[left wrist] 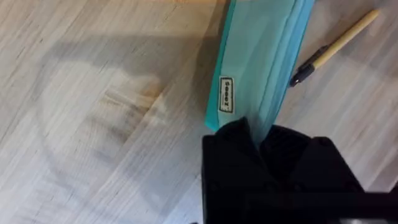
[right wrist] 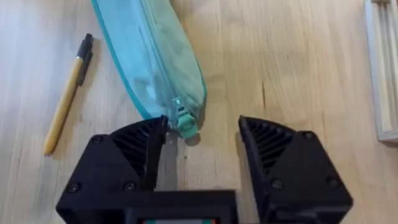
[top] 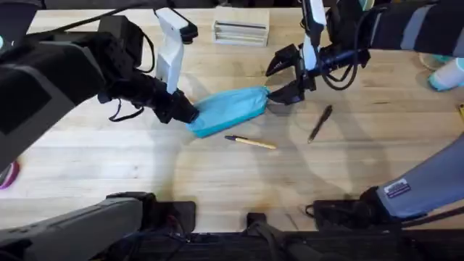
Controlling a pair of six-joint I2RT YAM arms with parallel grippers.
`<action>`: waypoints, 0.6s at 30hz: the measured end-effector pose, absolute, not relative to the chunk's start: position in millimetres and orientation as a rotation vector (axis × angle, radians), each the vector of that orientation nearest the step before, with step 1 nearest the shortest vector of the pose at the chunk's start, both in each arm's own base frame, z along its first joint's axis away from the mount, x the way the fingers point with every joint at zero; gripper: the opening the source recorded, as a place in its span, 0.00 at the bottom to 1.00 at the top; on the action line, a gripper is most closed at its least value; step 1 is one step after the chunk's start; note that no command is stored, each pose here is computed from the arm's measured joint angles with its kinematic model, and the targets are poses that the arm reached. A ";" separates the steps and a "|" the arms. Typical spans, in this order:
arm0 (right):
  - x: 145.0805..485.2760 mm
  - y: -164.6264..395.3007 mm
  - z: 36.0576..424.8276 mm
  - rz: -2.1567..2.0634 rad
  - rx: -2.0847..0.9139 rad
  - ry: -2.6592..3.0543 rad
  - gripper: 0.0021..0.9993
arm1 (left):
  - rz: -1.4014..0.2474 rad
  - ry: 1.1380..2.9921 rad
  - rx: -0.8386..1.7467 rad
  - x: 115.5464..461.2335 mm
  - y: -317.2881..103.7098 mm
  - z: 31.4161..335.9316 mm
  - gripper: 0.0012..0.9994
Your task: Unzip the bag, pick up the pens from the table one at a time and place them inside, then zip the bag closed.
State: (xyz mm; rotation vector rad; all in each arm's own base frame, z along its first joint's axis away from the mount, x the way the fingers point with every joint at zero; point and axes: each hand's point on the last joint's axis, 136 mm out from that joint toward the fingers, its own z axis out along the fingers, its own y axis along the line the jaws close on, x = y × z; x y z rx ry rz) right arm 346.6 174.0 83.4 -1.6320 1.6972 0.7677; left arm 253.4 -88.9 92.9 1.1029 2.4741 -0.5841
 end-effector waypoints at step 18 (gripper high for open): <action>343.1 176.0 82.9 0.781 -1.639 1.701 0.48 | -0.583 2.474 1.103 253.5 -88.8 92.9 0.04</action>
